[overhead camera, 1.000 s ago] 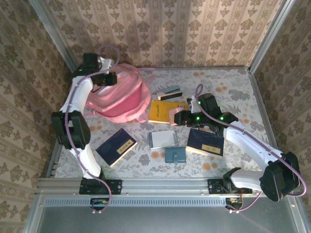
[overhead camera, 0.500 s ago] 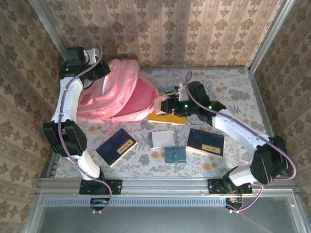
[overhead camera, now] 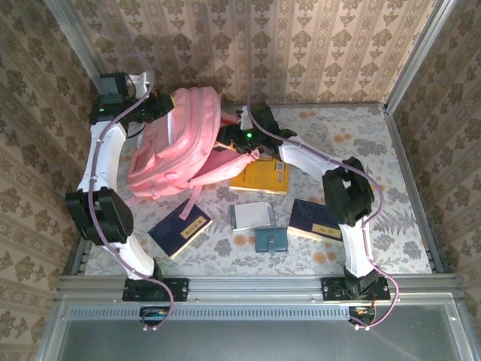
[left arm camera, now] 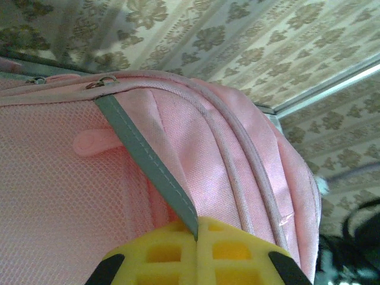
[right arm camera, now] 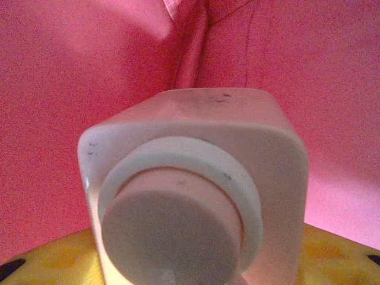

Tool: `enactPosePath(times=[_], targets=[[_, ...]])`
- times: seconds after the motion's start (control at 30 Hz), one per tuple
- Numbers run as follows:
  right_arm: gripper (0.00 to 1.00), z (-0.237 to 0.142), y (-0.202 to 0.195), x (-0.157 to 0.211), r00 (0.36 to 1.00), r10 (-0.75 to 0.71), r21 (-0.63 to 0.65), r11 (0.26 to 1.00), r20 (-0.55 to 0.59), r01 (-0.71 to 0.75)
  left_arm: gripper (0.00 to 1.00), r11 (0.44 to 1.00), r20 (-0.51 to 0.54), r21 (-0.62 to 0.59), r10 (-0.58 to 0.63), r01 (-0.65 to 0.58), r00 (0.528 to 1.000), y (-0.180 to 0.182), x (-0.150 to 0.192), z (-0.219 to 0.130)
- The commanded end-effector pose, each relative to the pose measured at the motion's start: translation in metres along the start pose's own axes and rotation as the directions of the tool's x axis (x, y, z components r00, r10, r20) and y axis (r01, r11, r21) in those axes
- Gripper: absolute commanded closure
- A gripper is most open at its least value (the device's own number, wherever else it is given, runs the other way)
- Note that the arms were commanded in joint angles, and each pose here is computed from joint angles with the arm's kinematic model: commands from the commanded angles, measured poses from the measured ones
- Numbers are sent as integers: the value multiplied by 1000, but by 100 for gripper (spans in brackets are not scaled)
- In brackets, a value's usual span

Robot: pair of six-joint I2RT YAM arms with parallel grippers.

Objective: Pack the student bag

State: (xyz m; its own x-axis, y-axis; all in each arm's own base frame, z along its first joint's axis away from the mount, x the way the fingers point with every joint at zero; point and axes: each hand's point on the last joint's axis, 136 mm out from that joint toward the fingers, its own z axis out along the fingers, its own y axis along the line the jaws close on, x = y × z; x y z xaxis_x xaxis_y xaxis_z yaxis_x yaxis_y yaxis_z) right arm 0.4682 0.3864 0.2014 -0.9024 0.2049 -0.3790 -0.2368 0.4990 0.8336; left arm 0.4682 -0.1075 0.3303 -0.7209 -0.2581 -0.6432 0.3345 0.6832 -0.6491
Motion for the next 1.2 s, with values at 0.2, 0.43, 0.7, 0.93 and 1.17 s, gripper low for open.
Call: enactPosePath(times=[0.2,0.43,0.7,0.93,1.17], targets=[[75,67,31,28,990,-25,-37,999,-142,20,100,942,178,254,177,-219,968,-86,-36,-42],[52,118,31,35,998,51,48,998,-47,-49,100,924,186,310,174,-225,967,-97,-39,-44],[1,114,43,31,998,-46,114,992,-50,51,100,950,204,242,150,-198,967,-77,-44,-50],[0,81,63,28,979,-193,166,965,-68,202,100,975,243,183,77,-124,967,-41,-51,-62],[0,32,57,10,947,-321,351,886,-8,304,100,986,262,136,54,-92,964,-27,-53,-67]])
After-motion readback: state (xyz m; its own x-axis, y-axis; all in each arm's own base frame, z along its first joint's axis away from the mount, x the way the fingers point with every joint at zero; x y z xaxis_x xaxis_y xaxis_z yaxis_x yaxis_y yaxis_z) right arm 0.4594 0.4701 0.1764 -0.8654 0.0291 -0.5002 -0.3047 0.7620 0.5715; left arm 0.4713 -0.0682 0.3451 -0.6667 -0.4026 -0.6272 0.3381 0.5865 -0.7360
